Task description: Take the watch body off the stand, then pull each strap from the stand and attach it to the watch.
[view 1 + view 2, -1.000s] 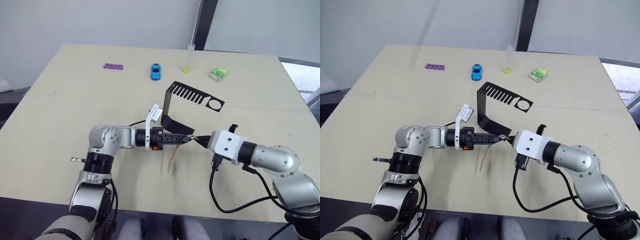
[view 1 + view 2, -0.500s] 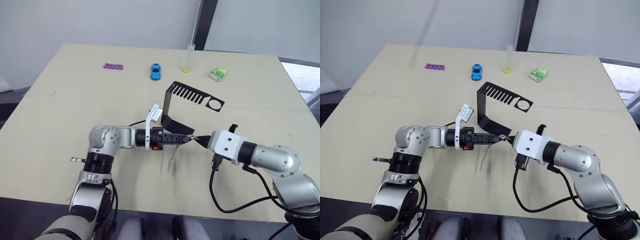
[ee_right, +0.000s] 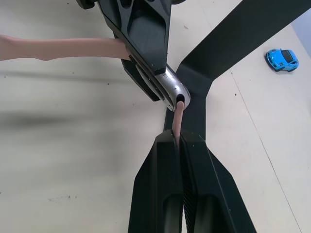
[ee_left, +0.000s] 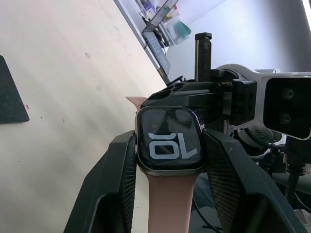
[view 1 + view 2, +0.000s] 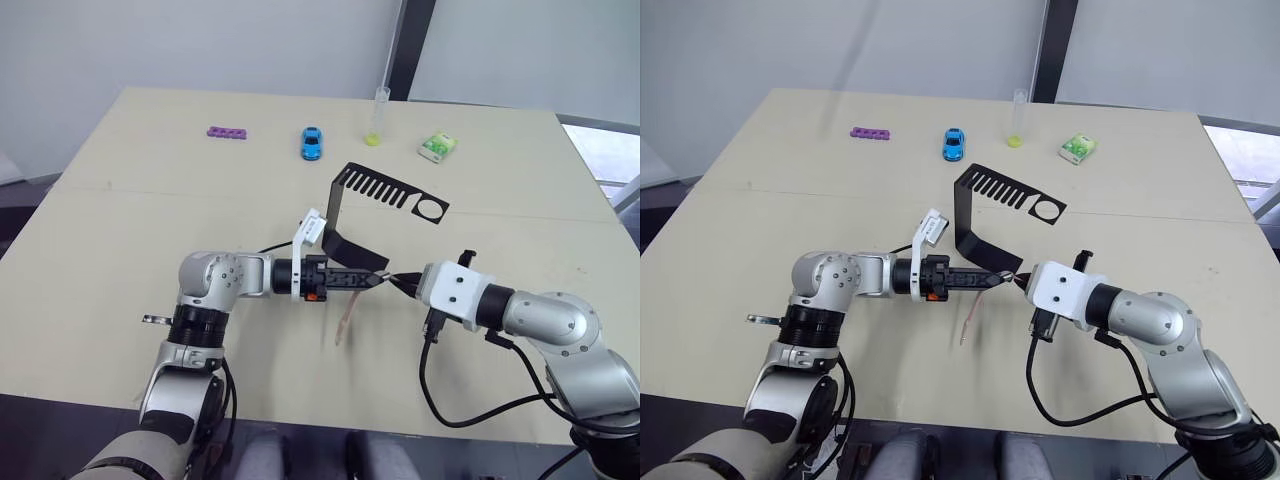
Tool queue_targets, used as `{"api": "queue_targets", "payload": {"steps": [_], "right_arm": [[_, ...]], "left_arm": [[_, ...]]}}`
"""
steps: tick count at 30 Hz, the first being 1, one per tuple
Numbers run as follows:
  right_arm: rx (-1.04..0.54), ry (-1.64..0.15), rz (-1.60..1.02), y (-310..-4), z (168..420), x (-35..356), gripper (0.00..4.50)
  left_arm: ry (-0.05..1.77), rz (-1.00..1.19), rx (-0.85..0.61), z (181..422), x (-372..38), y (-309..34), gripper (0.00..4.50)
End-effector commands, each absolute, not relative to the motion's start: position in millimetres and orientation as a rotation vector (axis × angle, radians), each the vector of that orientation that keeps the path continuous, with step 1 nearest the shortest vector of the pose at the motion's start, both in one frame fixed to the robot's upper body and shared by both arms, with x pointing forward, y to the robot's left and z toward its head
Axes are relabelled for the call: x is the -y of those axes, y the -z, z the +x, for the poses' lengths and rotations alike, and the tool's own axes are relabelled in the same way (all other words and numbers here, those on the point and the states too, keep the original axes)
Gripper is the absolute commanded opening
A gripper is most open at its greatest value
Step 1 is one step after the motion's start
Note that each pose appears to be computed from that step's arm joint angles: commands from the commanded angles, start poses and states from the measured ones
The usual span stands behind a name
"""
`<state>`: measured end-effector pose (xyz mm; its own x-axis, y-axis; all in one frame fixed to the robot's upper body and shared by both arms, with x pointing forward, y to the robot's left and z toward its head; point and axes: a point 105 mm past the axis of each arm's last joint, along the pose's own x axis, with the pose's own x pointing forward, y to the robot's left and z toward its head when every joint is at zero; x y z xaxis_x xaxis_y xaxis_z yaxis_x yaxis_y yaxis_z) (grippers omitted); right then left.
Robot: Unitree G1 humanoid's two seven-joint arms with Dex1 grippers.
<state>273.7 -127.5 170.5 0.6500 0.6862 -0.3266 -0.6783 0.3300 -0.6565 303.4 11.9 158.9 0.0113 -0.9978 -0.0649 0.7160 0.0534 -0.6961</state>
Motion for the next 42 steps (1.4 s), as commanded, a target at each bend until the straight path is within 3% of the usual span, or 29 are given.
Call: {"api": "queue_targets", "payload": {"steps": [1,20,24,30,31,42], "right_arm": [[0.091,-0.9,-0.864,-185,267,119,0.0],[0.147,-0.894,-0.897,-199,256,118,0.0],[0.148,-0.902,-0.879,-201,253,119,1.34],[0.086,-1.026,-0.674,-211,229,131,4.27],[0.065,-1.05,-0.61,-212,224,134,4.46],[-0.098,-1.18,-0.39,-202,199,144,4.46]], "left_arm": [[1.585,-0.566,-0.599,289,3,-177,1.58],[1.518,-0.532,-0.586,303,-3,-169,1.58],[1.518,-0.474,-0.577,304,-5,-168,1.58],[1.596,-0.148,-0.46,293,-20,-168,1.58],[1.62,-0.063,-0.43,289,-24,-167,1.58],[1.742,0.598,-0.076,265,-56,-157,1.58]]}}
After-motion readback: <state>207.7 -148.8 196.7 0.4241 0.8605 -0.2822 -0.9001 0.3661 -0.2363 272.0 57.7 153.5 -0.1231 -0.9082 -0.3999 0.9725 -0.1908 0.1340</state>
